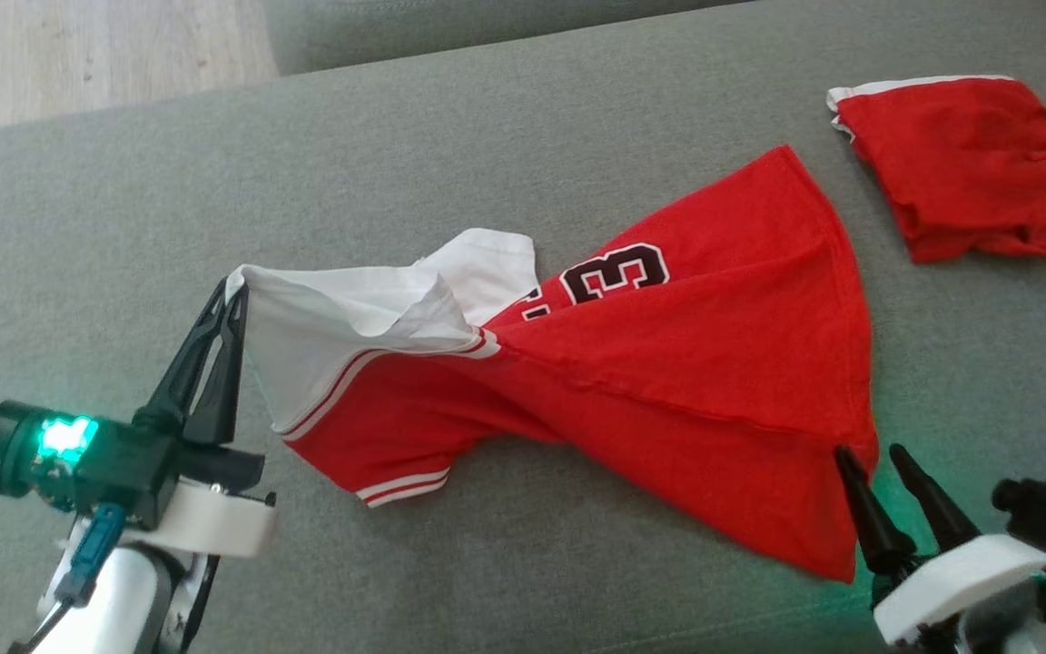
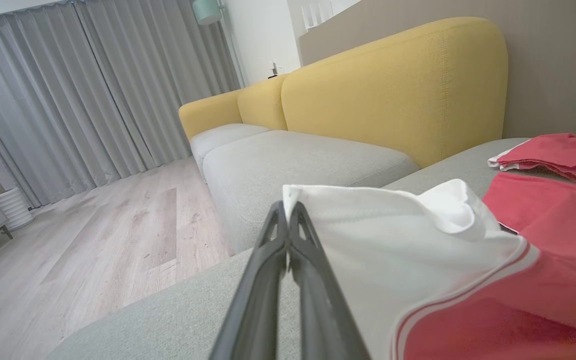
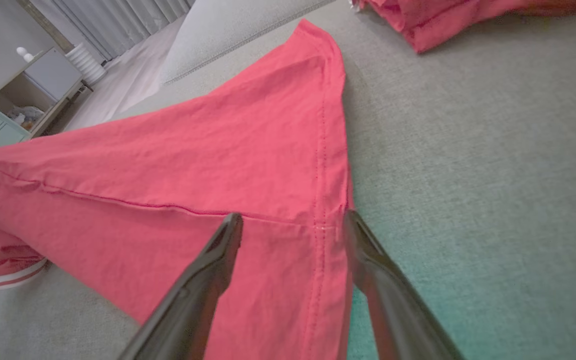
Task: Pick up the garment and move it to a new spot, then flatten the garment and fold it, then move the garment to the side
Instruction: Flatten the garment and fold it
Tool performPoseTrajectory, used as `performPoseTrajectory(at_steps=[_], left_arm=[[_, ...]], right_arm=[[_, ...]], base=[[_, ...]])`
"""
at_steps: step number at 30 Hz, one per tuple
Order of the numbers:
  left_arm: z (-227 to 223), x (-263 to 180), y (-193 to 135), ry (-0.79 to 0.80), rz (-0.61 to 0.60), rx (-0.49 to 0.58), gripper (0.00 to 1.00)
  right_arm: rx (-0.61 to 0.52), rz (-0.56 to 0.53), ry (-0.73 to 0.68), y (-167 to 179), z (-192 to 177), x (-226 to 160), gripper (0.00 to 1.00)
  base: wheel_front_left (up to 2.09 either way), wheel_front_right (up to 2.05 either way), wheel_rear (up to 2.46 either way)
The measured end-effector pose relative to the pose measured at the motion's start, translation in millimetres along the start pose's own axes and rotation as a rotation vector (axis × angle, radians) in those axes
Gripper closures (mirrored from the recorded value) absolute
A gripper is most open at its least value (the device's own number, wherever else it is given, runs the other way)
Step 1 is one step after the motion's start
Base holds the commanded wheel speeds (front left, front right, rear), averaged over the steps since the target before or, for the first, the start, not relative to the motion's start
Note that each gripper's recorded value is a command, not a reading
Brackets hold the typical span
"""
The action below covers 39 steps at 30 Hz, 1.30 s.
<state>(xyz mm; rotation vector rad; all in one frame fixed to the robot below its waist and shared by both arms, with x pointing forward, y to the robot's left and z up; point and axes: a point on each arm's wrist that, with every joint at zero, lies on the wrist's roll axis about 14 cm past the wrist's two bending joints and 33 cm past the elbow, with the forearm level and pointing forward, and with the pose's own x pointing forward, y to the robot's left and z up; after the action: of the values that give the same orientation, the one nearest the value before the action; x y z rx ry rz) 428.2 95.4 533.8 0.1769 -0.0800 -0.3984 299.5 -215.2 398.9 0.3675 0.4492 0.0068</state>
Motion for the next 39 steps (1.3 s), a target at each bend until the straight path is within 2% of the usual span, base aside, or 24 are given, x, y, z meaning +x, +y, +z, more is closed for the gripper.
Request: performPoseTrajectory(at_steps=[6, 14, 15, 17, 19, 20, 21, 27, 31, 39], left_arm=[[-1, 2, 9, 0.001, 0.019, 0.009, 1.0], [-4, -2, 16, 0.012, 0.036, 0.015, 1.0], [-4, -3, 16, 0.013, 0.037, 0.015, 1.0], [-4, -4, 17, 0.014, 0.04, 0.016, 1.0], [-5, -4, 17, 0.015, 0.042, 0.012, 1.0], [-5, -5, 18, 0.016, 0.044, 0.01, 1.0], [-5, -5, 18, 0.016, 0.044, 0.01, 1.0], [-3, -6, 20, 0.013, 0.052, 0.014, 1.0], [6, -8, 20, -0.019, 0.056, 0.022, 1.0], [55, -13, 18, -0.157, 0.031, 0.048, 1.0]], right_arm=[[0.06, 0.009, 0.049, 2, -17, 16, 0.0], [0.068, 0.06, 0.051, 15, -15, 33, 0.0], [0.068, 0.063, 0.053, 15, -16, 34, 0.09], [0.068, 0.064, 0.064, 14, -19, 34, 0.49], [0.076, 0.066, 0.07, 15, -22, 33, 0.73], [0.081, 0.068, 0.067, 15, -23, 33, 0.93], [0.084, 0.069, 0.066, 16, -23, 33, 1.0], [0.064, 0.084, 0.076, 15, -24, 33, 1.0], [0.049, 0.094, 0.015, 14, -10, 31, 1.0], [-0.052, 0.092, -0.227, -7, 73, 13, 1.0]], base=[[0.0, 0.0, 0.0], [0.0, 0.0, 0.0], [0.0, 0.0, 0.0], [0.0, 0.0, 0.0], [0.0, 0.0, 0.0], [0.0, 0.0, 0.0], [0.0, 0.0, 0.0], [0.0, 0.0, 0.0], [0.0, 0.0, 0.0], [0.0, 0.0, 0.0]])
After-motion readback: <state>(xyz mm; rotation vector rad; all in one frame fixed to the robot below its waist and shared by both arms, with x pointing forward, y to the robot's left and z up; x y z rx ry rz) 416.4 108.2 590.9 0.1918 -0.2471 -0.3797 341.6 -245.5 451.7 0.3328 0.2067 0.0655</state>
